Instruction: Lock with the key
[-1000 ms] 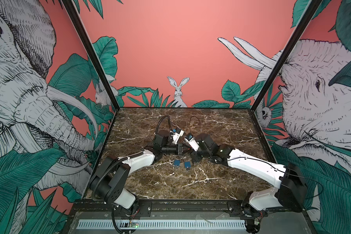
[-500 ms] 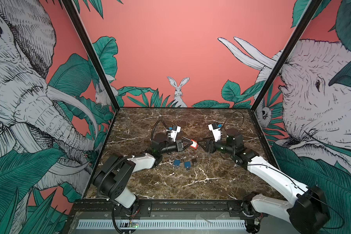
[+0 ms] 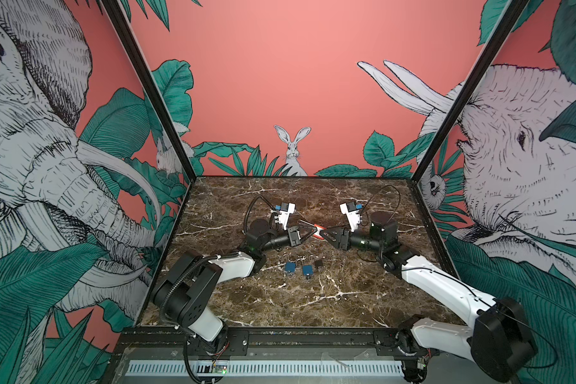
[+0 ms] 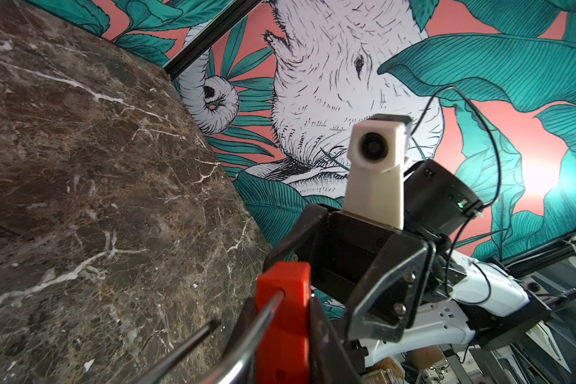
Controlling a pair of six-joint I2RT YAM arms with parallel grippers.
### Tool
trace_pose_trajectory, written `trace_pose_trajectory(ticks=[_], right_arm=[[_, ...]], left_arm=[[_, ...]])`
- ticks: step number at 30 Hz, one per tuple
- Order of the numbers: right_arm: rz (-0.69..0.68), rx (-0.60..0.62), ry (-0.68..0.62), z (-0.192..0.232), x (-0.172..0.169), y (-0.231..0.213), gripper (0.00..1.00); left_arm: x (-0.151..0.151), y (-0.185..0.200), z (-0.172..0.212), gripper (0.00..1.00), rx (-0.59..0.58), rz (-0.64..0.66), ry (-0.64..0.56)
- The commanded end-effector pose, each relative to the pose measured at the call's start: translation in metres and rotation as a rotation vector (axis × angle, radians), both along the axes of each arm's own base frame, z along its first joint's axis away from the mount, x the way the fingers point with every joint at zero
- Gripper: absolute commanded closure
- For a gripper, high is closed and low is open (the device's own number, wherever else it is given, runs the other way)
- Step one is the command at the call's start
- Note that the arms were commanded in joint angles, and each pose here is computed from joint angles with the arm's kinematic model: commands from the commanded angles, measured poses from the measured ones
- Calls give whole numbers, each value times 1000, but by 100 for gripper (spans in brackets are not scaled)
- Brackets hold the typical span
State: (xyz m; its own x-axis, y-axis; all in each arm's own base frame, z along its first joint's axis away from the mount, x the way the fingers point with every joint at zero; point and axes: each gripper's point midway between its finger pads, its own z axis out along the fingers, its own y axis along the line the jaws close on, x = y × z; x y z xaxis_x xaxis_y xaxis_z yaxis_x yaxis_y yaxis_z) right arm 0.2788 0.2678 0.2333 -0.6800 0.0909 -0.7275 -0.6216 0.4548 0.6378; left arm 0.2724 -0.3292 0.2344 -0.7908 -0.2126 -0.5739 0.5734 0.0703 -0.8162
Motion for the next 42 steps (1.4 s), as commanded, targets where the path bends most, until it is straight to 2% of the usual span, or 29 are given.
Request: trace_pose_trajectory(ticks=[1,9,11,16,22,23,26,29,34,38,42], right_arm=[[24,61,-39,14,2,5,53],[62,121,-28,21,1,11,76],[66,124,-22,20,0,12,77],[78,130,-6,16,-2,13,99],[64,107,3,11,-1,10,100],[55,89,7,9,0,7,100],[-13,21,55,-1,9,-9,100],[-89,-26,148,-10,17,-31,100],[-104,-29,223,-15,12,-43,100],[-54,-33,220,-12,0,-43,100],[25,18,176,5,-13,-39,100]], left_arm=[[-10,3,27,100,-84,-38,-68],[-11,3,27,100,-91,-46,-64],[-11,3,26,100,-88,-43,-64],[-10,0,23,100,-73,-52,-59],[-8,-5,10,100,9,-76,-42],[-7,-4,3,72,48,-82,-37],[-8,4,-22,22,212,-76,-63],[-10,24,-49,16,424,-10,-100],[-7,58,-50,13,540,121,-182],[0,74,-48,13,555,156,-204],[4,75,-42,15,504,131,-217]])
